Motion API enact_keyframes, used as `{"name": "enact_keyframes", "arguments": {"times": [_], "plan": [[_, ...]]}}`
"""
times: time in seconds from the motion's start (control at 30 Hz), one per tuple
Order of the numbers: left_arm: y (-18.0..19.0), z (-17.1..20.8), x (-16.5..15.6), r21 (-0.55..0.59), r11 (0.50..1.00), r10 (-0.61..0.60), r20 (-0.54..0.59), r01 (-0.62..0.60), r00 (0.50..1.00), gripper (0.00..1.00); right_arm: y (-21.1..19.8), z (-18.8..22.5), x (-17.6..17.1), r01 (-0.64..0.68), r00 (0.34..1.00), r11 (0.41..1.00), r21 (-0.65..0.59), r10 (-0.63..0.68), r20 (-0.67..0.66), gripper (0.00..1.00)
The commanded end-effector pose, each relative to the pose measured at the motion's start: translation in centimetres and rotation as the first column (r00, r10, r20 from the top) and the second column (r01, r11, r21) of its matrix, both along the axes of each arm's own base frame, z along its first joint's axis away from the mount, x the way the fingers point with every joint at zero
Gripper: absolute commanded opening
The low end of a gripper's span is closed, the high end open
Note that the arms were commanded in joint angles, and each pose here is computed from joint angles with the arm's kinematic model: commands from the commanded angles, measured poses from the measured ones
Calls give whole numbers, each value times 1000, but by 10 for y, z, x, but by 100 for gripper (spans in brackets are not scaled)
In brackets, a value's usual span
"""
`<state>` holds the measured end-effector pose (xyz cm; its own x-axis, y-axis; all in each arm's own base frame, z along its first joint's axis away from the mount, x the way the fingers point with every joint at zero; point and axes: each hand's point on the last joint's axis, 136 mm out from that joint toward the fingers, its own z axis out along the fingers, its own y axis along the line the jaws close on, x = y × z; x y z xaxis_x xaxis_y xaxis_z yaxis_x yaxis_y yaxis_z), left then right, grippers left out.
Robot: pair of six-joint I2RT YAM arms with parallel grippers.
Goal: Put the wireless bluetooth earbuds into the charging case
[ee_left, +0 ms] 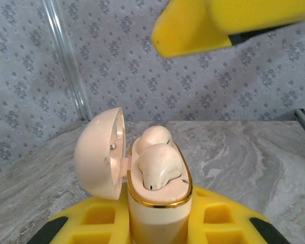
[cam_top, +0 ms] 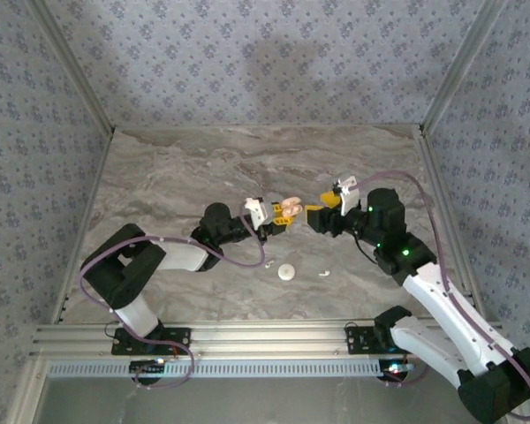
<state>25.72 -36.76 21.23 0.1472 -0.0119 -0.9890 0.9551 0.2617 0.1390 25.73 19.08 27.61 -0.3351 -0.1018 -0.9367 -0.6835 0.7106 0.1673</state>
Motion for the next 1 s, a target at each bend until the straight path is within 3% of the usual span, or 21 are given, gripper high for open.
{"name": "enact_keyframes", "arguments": {"times": [0.0, 0.13, 0.3, 0.43, 0.63, 0.97], "plan": [[2, 2, -16, 56, 996, -75, 45, 73, 996, 17, -3, -8, -26, -169, 984, 967, -190, 178, 29, 66], [4, -5, -23, 112, 989, -99, 51, 92, 994, 17, -3, -3, -24, -226, 959, 920, -321, 268, 92, 74], [5, -10, -26, 168, 981, -110, 62, 98, 992, 17, 10, -16, -25, -312, 876, 780, -542, 457, 154, 78], [6, -10, -28, 176, 979, -113, 65, 100, 991, 17, 19, -34, -19, -356, 837, 667, -655, 539, 94, 80], [6, -10, -28, 177, 979, -112, 67, 99, 991, 17, 36, -52, -14, -451, 785, 581, -677, 619, 9, 80], [8, -7, -28, 166, 983, -96, 72, 83, 993, 17, 51, -70, -19, -542, 732, 533, -650, 679, -54, 77]]}}
